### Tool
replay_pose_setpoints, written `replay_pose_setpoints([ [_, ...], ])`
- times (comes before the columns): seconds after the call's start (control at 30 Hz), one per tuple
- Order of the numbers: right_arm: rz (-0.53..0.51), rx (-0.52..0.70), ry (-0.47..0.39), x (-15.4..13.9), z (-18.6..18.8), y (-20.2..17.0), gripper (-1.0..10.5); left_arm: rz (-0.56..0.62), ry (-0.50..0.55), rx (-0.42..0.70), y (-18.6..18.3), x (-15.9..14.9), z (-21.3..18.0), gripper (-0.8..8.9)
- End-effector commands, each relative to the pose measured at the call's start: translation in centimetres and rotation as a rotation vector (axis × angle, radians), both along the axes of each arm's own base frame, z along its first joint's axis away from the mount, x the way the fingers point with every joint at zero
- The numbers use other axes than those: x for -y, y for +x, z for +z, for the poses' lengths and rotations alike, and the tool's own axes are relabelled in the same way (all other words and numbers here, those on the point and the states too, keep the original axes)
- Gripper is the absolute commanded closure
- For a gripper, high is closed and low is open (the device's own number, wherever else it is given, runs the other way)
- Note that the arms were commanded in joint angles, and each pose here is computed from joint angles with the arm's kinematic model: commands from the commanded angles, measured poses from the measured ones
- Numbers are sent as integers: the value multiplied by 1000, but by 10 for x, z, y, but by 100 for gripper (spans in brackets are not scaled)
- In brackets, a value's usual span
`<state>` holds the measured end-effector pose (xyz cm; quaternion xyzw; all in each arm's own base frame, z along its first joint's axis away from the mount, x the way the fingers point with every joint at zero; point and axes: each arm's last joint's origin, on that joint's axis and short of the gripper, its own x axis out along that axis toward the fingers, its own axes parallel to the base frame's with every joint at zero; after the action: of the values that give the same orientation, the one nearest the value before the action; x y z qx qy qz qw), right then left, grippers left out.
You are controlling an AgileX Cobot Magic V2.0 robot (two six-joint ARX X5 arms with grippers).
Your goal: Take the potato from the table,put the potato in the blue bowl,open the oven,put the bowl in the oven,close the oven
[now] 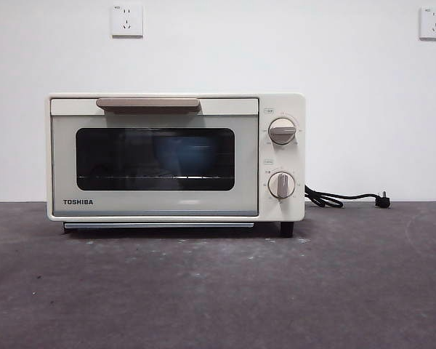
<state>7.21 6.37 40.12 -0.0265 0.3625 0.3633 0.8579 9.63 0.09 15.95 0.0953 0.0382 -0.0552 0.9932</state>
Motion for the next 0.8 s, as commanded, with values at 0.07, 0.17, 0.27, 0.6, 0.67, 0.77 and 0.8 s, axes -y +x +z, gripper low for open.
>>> replay_pose_setpoints([
  [0.07,0,5,6,0,1,-1,945,3,-18,-33,0,0,-6,818],
  [0.17,0,5,6,0,1,-1,945,7,-49,-72,0,0,-9,818],
  [0.27,0,5,6,0,1,-1,945,8,-62,-89,0,0,-11,818],
  [0.6,-1,5,5,0,1,-1,945,11,-62,-90,0,0,-11,818],
  [0.67,-1,5,5,0,1,-1,945,11,-62,-90,0,0,-11,818],
  [0.77,-1,5,5,0,1,-1,945,11,-61,-90,0,0,-11,818],
  [0.8,-1,5,5,0,1,-1,945,11,-61,-90,0,0,-11,818],
])
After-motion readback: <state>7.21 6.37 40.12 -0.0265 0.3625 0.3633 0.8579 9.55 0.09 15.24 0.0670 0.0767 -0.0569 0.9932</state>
